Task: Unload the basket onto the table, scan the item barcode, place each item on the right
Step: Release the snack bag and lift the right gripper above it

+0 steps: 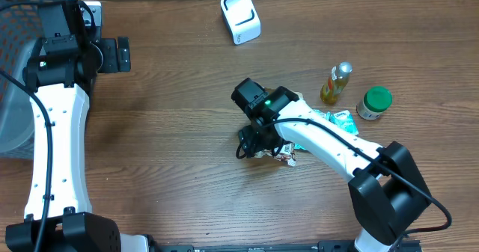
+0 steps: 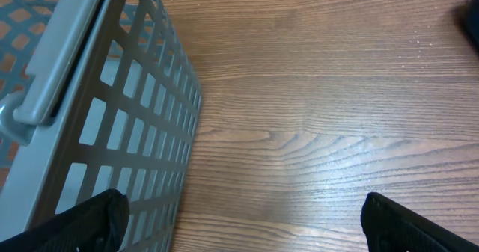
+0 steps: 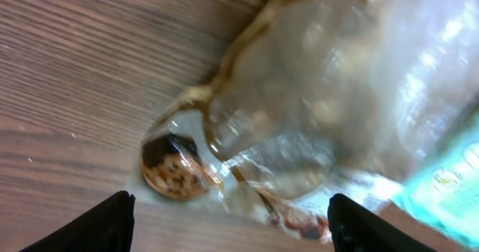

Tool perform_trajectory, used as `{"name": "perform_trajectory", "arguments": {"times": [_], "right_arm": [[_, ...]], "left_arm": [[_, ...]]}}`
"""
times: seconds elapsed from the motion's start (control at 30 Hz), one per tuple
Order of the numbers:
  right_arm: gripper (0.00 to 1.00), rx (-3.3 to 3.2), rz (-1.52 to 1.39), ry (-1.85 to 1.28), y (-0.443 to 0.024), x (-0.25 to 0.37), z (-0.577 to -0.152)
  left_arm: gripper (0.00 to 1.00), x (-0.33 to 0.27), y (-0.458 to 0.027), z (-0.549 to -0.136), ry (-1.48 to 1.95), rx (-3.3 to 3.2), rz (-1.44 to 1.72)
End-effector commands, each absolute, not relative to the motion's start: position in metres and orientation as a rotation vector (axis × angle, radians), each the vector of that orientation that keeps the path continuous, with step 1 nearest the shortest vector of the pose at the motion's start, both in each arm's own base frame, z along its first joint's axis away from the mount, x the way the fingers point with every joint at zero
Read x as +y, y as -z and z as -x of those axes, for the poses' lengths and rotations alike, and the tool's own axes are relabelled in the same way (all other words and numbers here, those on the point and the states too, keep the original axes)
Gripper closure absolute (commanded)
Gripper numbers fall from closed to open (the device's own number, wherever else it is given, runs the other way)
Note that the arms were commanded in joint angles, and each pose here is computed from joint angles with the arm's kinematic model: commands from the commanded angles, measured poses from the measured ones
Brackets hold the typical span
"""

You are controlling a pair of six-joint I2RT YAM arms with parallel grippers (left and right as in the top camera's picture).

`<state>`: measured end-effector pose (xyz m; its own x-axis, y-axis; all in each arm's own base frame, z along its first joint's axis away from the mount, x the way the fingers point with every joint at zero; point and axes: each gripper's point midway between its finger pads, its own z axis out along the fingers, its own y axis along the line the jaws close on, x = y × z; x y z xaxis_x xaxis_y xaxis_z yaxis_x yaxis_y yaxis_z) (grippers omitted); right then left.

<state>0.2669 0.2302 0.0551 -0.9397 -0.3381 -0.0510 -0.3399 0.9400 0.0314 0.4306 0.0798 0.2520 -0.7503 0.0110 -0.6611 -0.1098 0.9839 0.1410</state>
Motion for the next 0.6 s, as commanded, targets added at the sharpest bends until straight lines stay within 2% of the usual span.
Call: {"name": "perform_trajectory", "arguments": {"times": [0.0, 0.2, 0.4, 0.57], "right_arm": [[0.18, 3.031, 0.564, -0.006, -0.043, 0.225, -0.265], [0.15, 2.972, 0.52, -0.059, -0.055, 0.237, -0.28], [0.0, 2.857, 0.392, -0.051, -0.114, 0.244, -0.313], [0.0, 2.756, 0.267, -0.027, -0.15, 0.234, -0.347]], "left_arm": [[0.0, 0.082, -0.255, -0.432, -0.208, 2.399, 0.087], [0.0, 0.082, -0.255, -0.432, -0.208, 2.399, 0.087], [0.0, 0.082, -0.255, -0.432, -0.208, 2.399, 0.087], [0.0, 0.082, -0.255, -0.432, -0.208, 2.399, 0.087]]}}
